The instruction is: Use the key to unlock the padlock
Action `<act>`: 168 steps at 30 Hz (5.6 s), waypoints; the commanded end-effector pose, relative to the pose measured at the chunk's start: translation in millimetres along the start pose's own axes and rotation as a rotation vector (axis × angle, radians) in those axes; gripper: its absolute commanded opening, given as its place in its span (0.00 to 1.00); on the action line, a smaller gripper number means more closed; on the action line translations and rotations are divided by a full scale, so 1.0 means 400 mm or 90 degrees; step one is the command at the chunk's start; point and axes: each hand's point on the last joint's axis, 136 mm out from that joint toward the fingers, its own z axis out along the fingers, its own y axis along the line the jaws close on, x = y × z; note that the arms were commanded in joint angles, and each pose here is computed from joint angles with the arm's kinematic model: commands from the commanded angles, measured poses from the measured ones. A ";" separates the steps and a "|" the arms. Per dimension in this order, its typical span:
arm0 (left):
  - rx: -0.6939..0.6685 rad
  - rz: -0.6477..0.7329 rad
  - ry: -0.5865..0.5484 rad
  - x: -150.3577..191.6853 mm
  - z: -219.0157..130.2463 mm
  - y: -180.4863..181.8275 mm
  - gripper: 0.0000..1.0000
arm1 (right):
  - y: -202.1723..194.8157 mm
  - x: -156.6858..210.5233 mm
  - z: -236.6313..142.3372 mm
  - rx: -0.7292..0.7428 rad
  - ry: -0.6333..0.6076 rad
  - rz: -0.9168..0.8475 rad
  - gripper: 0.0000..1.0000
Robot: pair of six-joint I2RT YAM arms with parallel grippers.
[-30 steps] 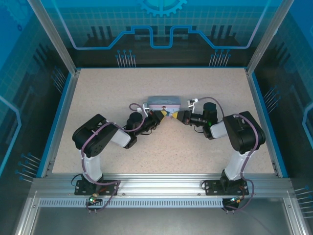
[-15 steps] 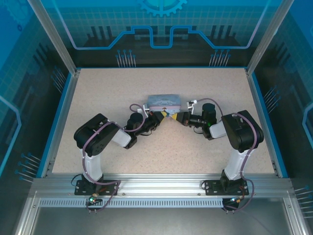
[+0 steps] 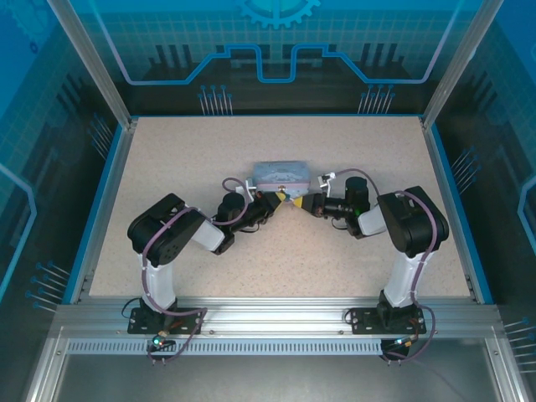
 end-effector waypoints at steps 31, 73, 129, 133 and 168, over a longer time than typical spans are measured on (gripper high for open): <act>0.103 0.055 0.242 0.200 -0.015 -0.078 0.00 | 0.028 -0.060 -0.038 -0.029 -0.008 0.008 0.02; 0.115 0.039 0.209 0.184 0.027 -0.080 0.00 | 0.077 0.029 0.077 -0.036 0.015 -0.065 0.03; 0.104 0.014 0.277 0.253 -0.005 -0.057 0.00 | -0.011 -0.069 0.037 0.008 0.005 -0.090 0.04; 0.114 0.014 0.286 0.256 -0.007 -0.073 0.00 | -0.026 -0.056 0.039 0.009 0.022 -0.095 0.04; 0.088 0.005 0.269 0.253 0.013 -0.028 0.00 | -0.063 -0.091 0.064 0.016 -0.020 -0.062 0.11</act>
